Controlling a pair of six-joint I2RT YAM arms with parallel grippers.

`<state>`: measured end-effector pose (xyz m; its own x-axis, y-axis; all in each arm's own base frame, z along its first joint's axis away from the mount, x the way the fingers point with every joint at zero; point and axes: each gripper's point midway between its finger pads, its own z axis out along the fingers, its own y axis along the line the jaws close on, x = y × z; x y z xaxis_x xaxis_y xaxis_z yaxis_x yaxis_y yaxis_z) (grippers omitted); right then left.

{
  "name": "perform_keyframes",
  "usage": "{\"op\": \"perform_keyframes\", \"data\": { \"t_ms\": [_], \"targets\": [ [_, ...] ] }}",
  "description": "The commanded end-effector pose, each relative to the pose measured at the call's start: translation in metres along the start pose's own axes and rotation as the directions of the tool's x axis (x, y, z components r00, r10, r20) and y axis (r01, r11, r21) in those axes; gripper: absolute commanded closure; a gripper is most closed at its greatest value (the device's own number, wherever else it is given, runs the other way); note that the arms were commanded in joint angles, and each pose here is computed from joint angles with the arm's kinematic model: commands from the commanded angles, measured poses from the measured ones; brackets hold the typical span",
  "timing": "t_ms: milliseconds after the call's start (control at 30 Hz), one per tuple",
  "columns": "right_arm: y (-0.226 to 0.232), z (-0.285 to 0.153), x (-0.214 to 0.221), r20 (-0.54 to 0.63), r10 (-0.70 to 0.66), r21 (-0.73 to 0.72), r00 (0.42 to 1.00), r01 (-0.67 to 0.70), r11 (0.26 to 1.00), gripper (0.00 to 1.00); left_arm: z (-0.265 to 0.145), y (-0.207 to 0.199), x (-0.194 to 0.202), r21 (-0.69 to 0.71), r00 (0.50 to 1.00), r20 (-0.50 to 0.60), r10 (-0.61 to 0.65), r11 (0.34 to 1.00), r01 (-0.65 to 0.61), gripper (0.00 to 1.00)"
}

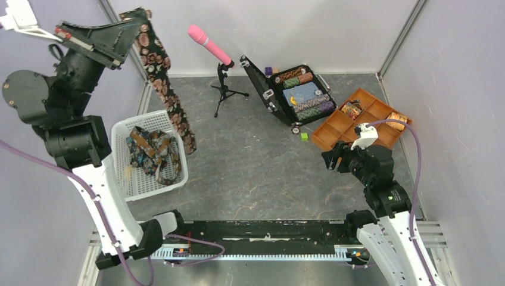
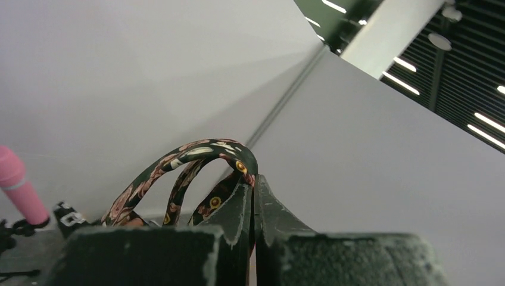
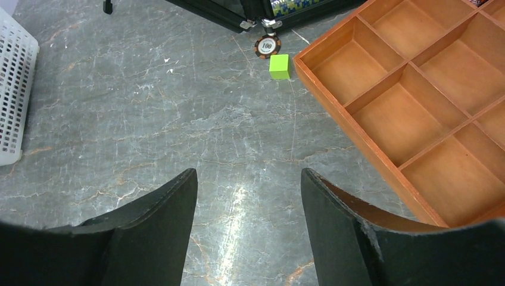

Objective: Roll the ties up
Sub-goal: Pick up the tie from the bin.

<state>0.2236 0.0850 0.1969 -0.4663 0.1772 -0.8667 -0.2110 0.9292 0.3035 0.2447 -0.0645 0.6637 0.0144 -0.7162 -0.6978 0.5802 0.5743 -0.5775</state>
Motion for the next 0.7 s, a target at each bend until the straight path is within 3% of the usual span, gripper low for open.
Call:
{"op": "perform_keyframes", "data": {
  "t_ms": [0, 333, 467, 667],
  "targets": [
    [0.003, -0.006, -0.024, 0.078, -0.001, 0.007, 0.997, 0.0, 1.0, 0.29, 0.017, -0.031, 0.024, 0.148, 0.994, -0.096, -0.06, 0.986, 0.074, 0.98],
    [-0.004, -0.025, -0.059, 0.158, -0.048, 0.089, 0.986, 0.035, 0.995, 0.29, 0.05, -0.069, 0.146, 0.2, 0.937, -0.34, -0.081, 0.967, 0.156, 0.98],
    [-0.019, -0.041, -0.08, 0.208, -0.072, 0.201, 0.975, 0.03, 0.979, 0.27, 0.051, -0.097, 0.204, 0.222, 0.895, -0.44, -0.073, 0.957, 0.187, 0.98],
    [-0.035, -0.067, -0.102, 0.262, -0.092, 0.324, 0.961, 0.002, 0.946, 0.26, 0.049, -0.123, 0.239, 0.283, 0.859, -0.509, -0.052, 0.933, 0.224, 0.98]
  ]
}}
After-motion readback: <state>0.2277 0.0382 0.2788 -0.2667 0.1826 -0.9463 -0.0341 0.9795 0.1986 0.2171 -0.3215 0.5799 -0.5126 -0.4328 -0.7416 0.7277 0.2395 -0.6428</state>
